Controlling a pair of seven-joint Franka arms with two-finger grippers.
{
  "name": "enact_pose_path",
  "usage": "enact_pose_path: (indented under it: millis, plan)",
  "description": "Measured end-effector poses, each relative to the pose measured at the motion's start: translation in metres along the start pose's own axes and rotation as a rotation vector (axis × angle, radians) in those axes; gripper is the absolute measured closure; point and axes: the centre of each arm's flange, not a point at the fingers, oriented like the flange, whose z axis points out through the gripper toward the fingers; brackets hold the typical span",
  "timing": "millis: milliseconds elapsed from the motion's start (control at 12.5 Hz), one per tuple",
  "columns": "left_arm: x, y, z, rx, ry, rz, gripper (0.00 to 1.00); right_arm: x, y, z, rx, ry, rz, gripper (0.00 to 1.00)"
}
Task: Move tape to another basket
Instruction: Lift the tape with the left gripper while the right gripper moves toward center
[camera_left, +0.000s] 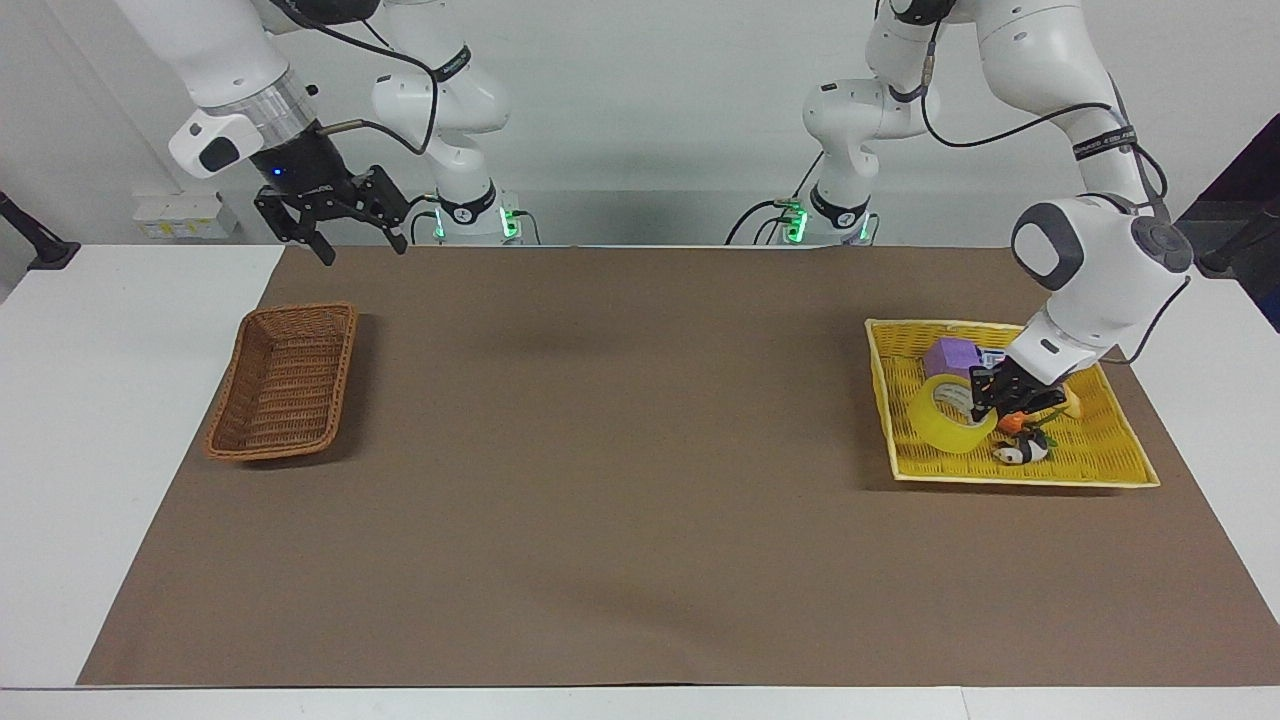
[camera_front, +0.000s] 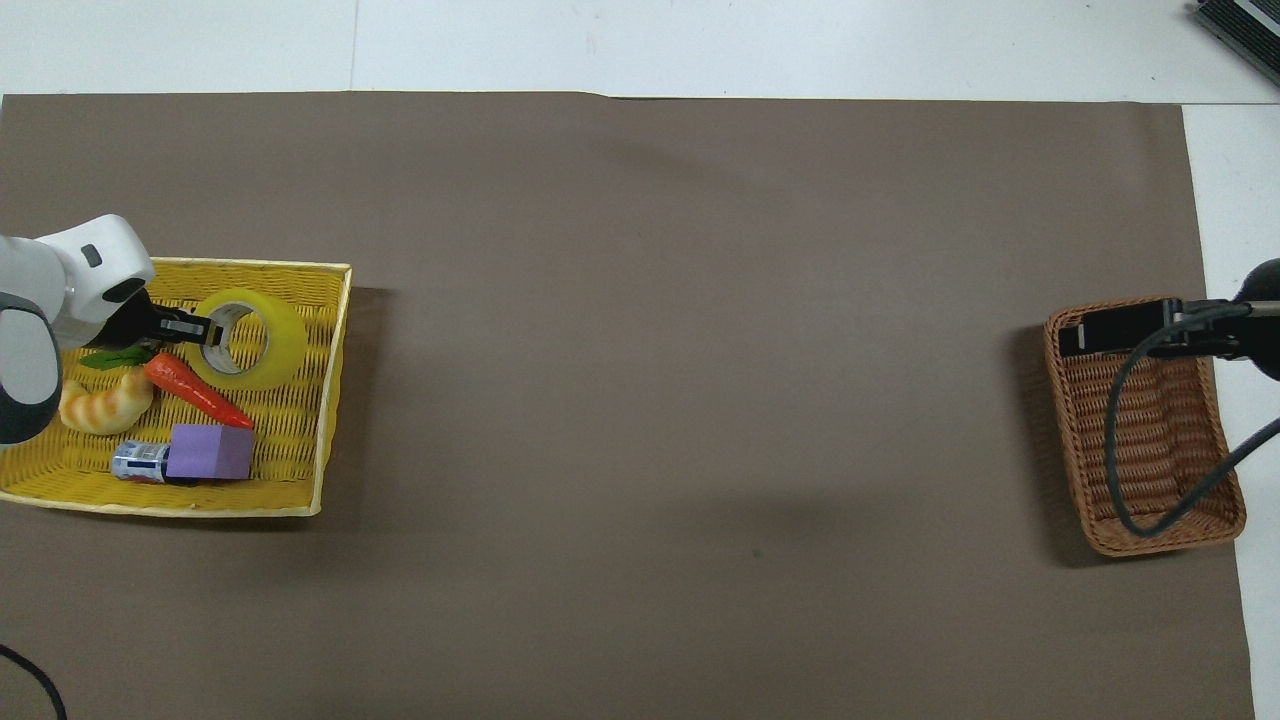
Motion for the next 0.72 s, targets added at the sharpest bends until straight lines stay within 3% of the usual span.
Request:
enact_pose_path:
  millis: [241, 401, 722]
  plan:
    - [0.004, 0.014, -0.029, 0.004, 0.038, 0.023, 0.78, 0.005, -0.004, 0.028, 0.123, 0.018, 0.034, 0.0]
    - [0.006, 0.025, -0.045, -0.038, 0.061, 0.014, 0.78, 0.01, -0.003, 0.057, 0.19, 0.011, 0.057, 0.0]
    - [0.019, 0.073, -0.048, -0.085, 0.064, -0.02, 0.78, 0.017, -0.039, 0.118, 0.265, 0.036, 0.046, 0.0]
